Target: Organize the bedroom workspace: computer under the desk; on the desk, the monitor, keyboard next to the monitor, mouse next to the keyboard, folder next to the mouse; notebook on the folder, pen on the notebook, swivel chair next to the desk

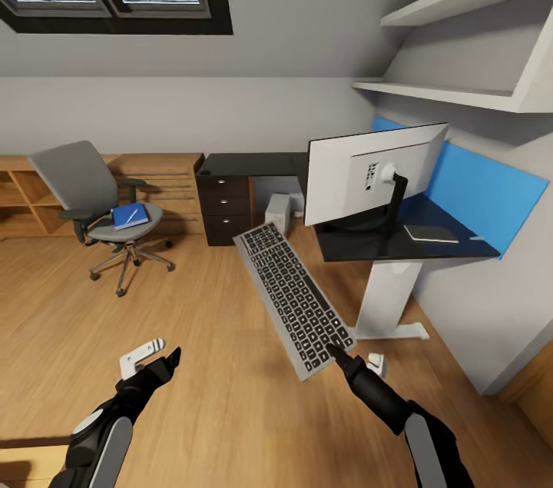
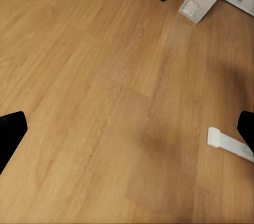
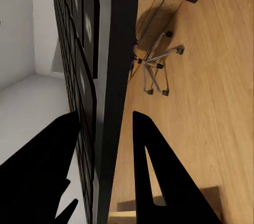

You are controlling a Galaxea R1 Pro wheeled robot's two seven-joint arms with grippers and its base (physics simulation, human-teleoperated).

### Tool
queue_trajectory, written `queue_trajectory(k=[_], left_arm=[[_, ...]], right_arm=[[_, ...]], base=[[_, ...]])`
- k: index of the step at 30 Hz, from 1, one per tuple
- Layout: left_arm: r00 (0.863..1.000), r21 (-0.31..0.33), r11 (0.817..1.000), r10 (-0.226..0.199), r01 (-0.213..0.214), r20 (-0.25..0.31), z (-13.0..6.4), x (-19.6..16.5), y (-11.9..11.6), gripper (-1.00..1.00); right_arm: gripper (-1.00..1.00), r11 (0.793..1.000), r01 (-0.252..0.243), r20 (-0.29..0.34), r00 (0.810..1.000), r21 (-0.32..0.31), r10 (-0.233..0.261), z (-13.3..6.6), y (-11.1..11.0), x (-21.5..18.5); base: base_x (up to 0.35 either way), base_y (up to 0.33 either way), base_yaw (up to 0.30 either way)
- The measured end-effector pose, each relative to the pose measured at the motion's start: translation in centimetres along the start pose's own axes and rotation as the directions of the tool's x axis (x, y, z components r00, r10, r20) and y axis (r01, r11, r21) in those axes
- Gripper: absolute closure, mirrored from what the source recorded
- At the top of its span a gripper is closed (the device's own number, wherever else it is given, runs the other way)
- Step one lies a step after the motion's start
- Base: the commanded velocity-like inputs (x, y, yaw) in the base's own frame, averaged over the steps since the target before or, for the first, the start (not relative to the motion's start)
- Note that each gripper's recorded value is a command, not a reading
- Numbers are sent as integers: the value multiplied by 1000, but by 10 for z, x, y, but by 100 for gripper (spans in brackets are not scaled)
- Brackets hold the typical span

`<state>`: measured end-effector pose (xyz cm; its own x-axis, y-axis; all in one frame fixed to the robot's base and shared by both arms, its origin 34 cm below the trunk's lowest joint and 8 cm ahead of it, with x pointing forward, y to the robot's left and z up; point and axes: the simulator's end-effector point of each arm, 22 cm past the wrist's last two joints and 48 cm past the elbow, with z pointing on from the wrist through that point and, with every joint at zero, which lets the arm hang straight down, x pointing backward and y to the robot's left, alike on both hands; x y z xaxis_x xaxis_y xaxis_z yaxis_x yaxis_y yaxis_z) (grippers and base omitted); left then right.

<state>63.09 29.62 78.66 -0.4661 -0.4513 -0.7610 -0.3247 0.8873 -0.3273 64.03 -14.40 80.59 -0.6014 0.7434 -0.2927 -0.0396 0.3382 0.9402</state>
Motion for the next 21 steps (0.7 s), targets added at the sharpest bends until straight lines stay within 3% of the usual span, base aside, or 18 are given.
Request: queue_trajectory(k=[8, 9, 10, 11, 15, 21], left_arm=[[1000, 3, 1000, -3, 3, 1, -4, -6, -4, -100], [1000, -1, 1000, -1, 1, 0, -5, -7, -3, -100], [1000, -2, 1000, -1, 1, 0, -6, -8, -3, -100], [1000, -2, 1000, -1, 1, 0, -7, -9, -4, -100], [1000, -3, 1000, -1, 1, 0, -11, -13, -5, -100], [1000, -4, 1000, 0, 0, 0, -16, -20, -8, -100]], right_arm=[[100, 999, 13, -50, 999, -35, -14, 11, 24, 16], [100, 994, 29, -82, 996, -102, -38, 11, 41, 24], [100, 992, 7, -73, 997, -129, -17, 10, 49, 20], [100, 992, 29, -79, 996, -120, -39, 9, 47, 21], [100, 995, 38, -77, 996, -97, -45, 10, 48, 22], [100, 997, 68, -89, 994, 28, -65, 16, 32, 26]], base=[[0, 1, 0], [0, 0, 0], [0, 0, 0], [0, 0, 0], [0, 0, 0], [0, 0, 0]])
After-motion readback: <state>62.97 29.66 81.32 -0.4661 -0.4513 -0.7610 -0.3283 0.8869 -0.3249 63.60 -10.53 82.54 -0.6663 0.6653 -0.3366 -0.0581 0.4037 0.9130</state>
